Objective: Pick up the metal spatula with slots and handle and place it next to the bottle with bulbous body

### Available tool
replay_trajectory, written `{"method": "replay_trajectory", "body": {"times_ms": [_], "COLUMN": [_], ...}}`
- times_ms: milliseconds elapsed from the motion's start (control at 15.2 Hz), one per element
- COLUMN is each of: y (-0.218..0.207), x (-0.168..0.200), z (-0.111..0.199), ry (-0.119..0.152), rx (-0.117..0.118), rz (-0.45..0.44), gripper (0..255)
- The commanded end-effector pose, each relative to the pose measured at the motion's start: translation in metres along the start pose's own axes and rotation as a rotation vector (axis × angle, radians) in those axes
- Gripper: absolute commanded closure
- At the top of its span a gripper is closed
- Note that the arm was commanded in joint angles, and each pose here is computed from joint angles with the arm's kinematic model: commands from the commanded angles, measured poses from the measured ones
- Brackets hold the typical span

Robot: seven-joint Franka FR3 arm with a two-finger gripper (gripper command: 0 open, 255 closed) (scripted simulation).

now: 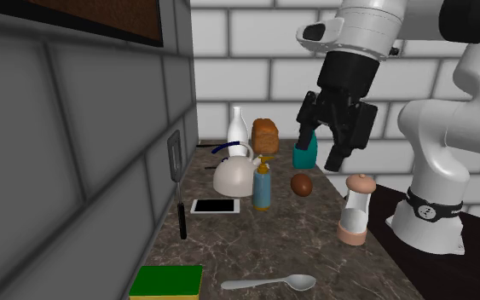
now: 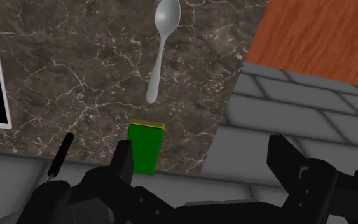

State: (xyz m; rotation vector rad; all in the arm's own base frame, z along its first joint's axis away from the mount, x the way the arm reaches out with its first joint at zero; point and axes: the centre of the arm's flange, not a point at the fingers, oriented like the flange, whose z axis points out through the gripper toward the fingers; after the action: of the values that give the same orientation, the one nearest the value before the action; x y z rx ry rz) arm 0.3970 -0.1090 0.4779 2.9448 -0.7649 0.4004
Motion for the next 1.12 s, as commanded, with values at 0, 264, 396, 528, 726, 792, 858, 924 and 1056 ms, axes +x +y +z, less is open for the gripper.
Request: {"method": "replay_trajectory", "body": {"times_ms": [0, 264, 396, 528, 726, 792, 858, 924, 1056], "y": [0.006, 0.024, 0.034, 0.045, 0.063, 0.069, 0.076, 0.082, 0.096], "x": [0.010, 0.030, 0.041, 0.051, 0.066, 0.071, 0.076, 0.081, 0.091], "z": [0.020, 0.058, 0.076, 0.094, 0.120, 0.129, 0.137, 0.145, 0.161], "ry": [0.029, 0.082, 0.108, 0.134, 0.173, 0.186, 0.199, 0.212, 0.238], "rx": [-0.020, -0.064, -0.085, -0.107, -0.139, -0.150, -0.161, -0.172, -0.193], "rz": [0.041, 0.123, 0.164, 0.205, 0.267, 0.287, 0.308, 0.328, 0.369], "gripper": [0, 0, 0, 0, 0, 0, 0, 0, 0]}}
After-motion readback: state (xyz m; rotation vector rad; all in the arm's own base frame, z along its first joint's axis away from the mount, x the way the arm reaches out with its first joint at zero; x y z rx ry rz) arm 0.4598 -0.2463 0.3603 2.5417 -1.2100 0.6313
